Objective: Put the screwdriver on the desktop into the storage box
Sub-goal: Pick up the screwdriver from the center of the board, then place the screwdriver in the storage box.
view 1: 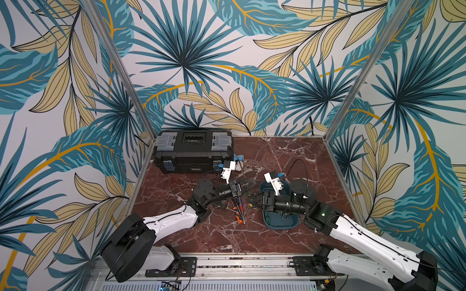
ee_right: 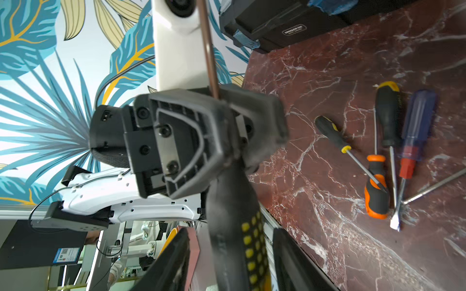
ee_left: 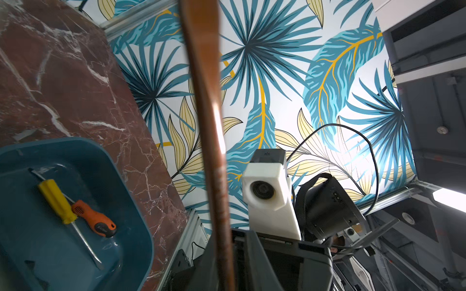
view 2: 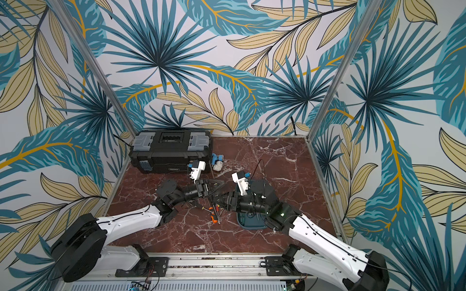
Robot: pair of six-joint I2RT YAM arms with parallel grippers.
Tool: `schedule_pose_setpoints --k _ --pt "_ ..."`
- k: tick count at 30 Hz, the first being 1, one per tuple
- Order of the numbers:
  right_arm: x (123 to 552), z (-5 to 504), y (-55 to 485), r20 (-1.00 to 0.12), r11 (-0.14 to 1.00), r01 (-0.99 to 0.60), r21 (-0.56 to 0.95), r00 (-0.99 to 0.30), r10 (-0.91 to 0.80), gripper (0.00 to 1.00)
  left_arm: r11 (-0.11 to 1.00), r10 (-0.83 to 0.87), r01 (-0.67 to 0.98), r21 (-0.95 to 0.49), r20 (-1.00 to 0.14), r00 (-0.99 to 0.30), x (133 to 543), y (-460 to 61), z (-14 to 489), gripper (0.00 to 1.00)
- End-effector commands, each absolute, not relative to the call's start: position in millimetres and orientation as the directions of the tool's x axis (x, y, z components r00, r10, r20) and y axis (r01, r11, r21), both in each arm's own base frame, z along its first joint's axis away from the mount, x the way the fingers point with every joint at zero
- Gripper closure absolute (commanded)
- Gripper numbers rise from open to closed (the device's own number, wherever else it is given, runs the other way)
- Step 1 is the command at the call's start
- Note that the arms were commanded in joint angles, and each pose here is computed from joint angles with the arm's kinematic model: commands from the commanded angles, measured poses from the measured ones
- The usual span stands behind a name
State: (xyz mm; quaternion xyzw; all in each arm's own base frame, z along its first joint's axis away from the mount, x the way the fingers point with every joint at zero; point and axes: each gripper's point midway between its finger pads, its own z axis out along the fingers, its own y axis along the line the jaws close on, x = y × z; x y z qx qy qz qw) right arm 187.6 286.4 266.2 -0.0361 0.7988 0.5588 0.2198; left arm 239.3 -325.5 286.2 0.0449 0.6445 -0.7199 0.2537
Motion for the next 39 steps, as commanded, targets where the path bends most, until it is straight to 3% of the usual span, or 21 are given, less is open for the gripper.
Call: schedule_pose_setpoints --k 1,5,11,12,13,15,19,23,26,30,33,39 --pt "182 280 287 -0.409 0.315 -0.341 0.886 -0.894 0.182 0.52 -0.078 -0.297 0.466 -0.881 -0.426 -0.855 233 -323 288 1.0" --pt "180 274 286 -0.406 0.335 -0.335 0.881 -0.898 0.169 0.61 -0.074 -0.301 0.461 -0.884 -0.421 -0.856 235 -323 286 1.0" --pt "182 267 282 -0.412 0.372 -0.328 0.868 -0.895 0.173 0.9 0.003 -0.283 0.435 -0.901 -0.418 -0.863 241 -326 270 1.0" --pt "184 268 281 -0.419 0.379 -0.331 0.864 -0.89 0.179 0.92 0.04 -0.281 0.418 -0.907 -0.412 -0.867 244 -327 263 0.92" --pt "184 268 279 -0.424 0.39 -0.33 0.86 -0.887 0.185 0.94 0.083 -0.283 0.403 -0.911 -0.409 -0.868 246 -325 256 0.7" --pt "187 264 273 -0.438 0.437 -0.324 0.839 -0.879 0.19 0.96 0.172 -0.295 0.375 -0.911 -0.411 -0.863 251 -320 244 0.46" --pt "196 233 246 -0.458 0.66 -0.25 0.709 -0.875 0.16 0.99 0.397 -0.33 0.323 -0.859 -0.463 -0.823 260 -295 231 0.3" --pt "210 200 206 -0.472 0.868 -0.142 0.476 -0.874 0.116 1.0 0.624 -0.335 0.231 -0.747 -0.522 -0.784 267 -259 214 0.25" --pt "220 180 182 -0.463 0.943 -0.063 0.326 -0.881 0.101 1.0 0.712 -0.32 0.168 -0.682 -0.527 -0.787 267 -241 196 0.25" --pt "227 147 167 -0.414 0.983 0.001 0.184 -0.907 0.078 1.0 0.739 -0.291 0.134 -0.66 -0.493 -0.82 260 -238 177 0.26" --pt "220 123 166 -0.348 0.987 0.028 0.158 -0.934 0.082 1.0 0.75 -0.276 0.121 -0.65 -0.474 -0.836 255 -237 164 0.26" --pt "213 91 159 -0.319 0.992 0.026 0.122 -0.945 0.064 1.0 0.774 -0.259 0.092 -0.627 -0.446 -0.857 250 -234 139 0.25"
